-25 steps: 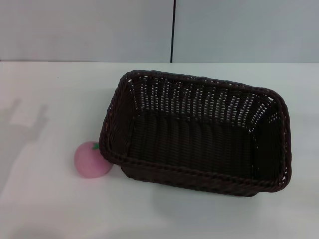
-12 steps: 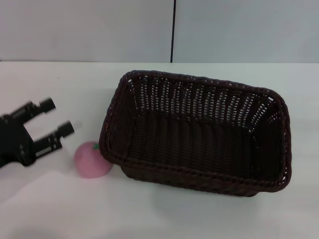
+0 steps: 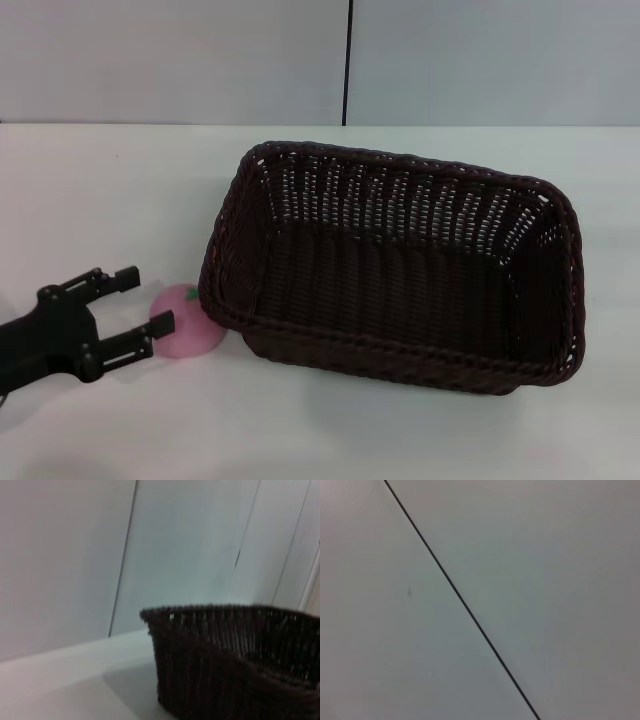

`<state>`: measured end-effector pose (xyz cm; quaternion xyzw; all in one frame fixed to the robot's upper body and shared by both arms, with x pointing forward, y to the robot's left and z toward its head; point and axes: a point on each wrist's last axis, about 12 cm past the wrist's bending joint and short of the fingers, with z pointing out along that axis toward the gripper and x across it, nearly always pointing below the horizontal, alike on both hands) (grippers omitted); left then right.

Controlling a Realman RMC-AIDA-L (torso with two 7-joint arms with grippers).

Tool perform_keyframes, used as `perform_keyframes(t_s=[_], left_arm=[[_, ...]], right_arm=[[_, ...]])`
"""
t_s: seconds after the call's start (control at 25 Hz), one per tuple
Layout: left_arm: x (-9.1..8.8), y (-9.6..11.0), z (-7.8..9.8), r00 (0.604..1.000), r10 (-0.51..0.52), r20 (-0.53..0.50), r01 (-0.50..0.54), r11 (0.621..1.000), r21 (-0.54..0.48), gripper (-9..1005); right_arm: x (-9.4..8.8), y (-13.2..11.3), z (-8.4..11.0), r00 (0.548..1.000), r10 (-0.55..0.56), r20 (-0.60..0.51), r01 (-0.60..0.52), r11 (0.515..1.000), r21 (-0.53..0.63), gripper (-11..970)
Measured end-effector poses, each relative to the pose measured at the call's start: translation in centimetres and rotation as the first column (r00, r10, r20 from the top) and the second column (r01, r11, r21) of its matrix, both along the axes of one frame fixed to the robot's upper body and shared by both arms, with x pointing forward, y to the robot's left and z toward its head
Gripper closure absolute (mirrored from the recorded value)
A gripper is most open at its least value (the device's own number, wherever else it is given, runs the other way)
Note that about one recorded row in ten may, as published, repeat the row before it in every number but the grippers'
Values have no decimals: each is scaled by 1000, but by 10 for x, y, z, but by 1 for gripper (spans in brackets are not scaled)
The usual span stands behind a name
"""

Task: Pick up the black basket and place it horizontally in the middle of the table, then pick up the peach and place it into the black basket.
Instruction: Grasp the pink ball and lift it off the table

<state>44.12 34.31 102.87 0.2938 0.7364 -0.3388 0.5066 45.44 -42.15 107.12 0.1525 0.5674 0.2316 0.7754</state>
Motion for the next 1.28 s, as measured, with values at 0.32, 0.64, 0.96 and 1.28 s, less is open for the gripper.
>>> perform_keyframes(t_s=[0.32,0.64,0.96,1.28], left_arm=[[5,-10,-10,999,-18,-44,20,998,61,219],[10,-17,-12,999,-26,-47,29,998,62,225],[11,-26,-14,997,-65,-46,67,996,50,343],[9,-26,-10,997,-75,-32,75,997,13,715]], right_arm=[[1,4,-4,1000,12,-12,-12,1000,13,364],[-1,7,-7,999,18,-27,-18,1000,16,364],[-4,6,-9,999,13,-34,-12,1000,11,364],[-5,7,-11,999,8,-39,-8,1000,8,364]])
